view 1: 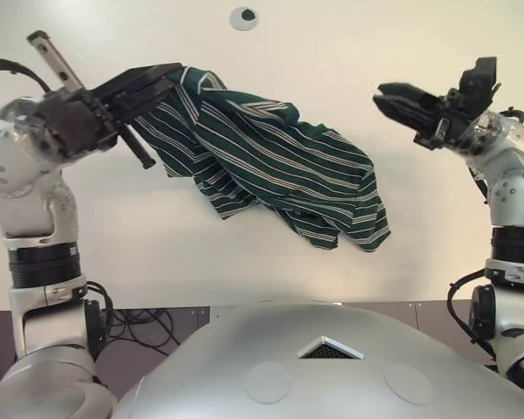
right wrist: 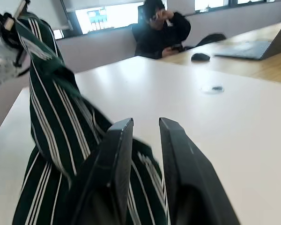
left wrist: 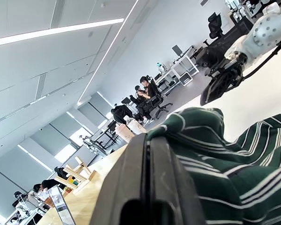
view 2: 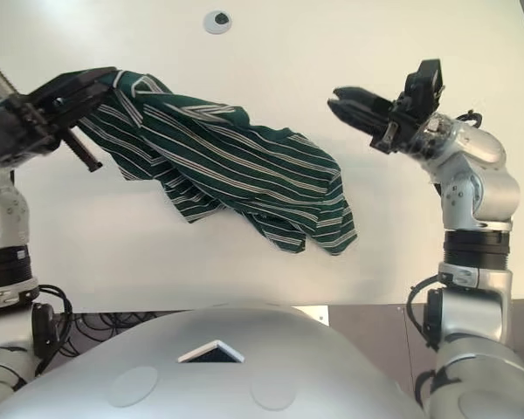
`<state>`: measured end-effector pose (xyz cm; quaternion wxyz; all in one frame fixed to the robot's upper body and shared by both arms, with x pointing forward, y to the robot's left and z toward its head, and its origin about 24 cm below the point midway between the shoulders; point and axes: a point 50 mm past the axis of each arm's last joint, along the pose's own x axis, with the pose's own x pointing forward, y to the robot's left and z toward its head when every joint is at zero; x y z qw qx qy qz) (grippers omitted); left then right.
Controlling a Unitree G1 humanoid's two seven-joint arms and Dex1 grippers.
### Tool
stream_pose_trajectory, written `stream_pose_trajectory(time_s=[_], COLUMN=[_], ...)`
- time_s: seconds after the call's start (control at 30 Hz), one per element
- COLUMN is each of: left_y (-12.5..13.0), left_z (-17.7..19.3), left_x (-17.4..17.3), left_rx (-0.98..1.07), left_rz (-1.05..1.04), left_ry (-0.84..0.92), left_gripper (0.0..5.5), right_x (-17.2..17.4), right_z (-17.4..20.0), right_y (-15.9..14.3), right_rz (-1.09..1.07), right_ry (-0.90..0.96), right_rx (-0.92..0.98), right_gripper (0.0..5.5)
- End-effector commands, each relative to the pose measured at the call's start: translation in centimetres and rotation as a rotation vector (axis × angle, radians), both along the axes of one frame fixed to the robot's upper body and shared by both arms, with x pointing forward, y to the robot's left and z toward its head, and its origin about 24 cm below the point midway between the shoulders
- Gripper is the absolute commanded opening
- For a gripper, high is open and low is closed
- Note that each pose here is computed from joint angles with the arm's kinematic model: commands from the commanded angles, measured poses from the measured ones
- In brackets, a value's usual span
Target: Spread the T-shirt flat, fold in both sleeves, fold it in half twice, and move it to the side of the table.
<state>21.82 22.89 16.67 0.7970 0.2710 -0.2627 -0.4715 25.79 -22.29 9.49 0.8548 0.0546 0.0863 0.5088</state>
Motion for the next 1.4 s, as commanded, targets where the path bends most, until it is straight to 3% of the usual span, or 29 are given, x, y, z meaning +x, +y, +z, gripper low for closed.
stream_pose_trajectory(time_s=[0.03,0.3,0.47,0.73,1.3,1.4], left_y=[0.5,0.6,0.7,0.7,0.6,0.7], left_z=[0.4,0.3,0.5,0.8,1.2,1.2], left_x=[-1.7,-2.2,-2.4,-2.5,-2.1,-2.1], left_rx=[0.034,0.023,0.014,0.004,-0.018,-0.021], left_rz=[-0.054,-0.065,-0.066,-0.066,-0.053,-0.050], left_ry=[0.015,0.030,0.025,0.020,0.011,0.007], left_gripper=[0.00,0.00,0.00,0.00,0.00,0.00], right_x=[-0.8,0.2,1.9,3.2,1.5,1.6], right_z=[-0.2,-3.1,-5.3,-5.9,-4.9,-4.8], right_y=[-0.3,-1.0,0.6,2.7,3.0,3.0], right_rz=[0.070,0.092,0.067,0.081,0.202,0.193], right_ry=[0.036,0.003,0.031,0.081,0.195,0.191], right_rx=[-0.092,-0.235,-0.268,-0.274,-0.227,-0.222], right_gripper=[1.60,3.04,3.08,3.08,0.04,0.01])
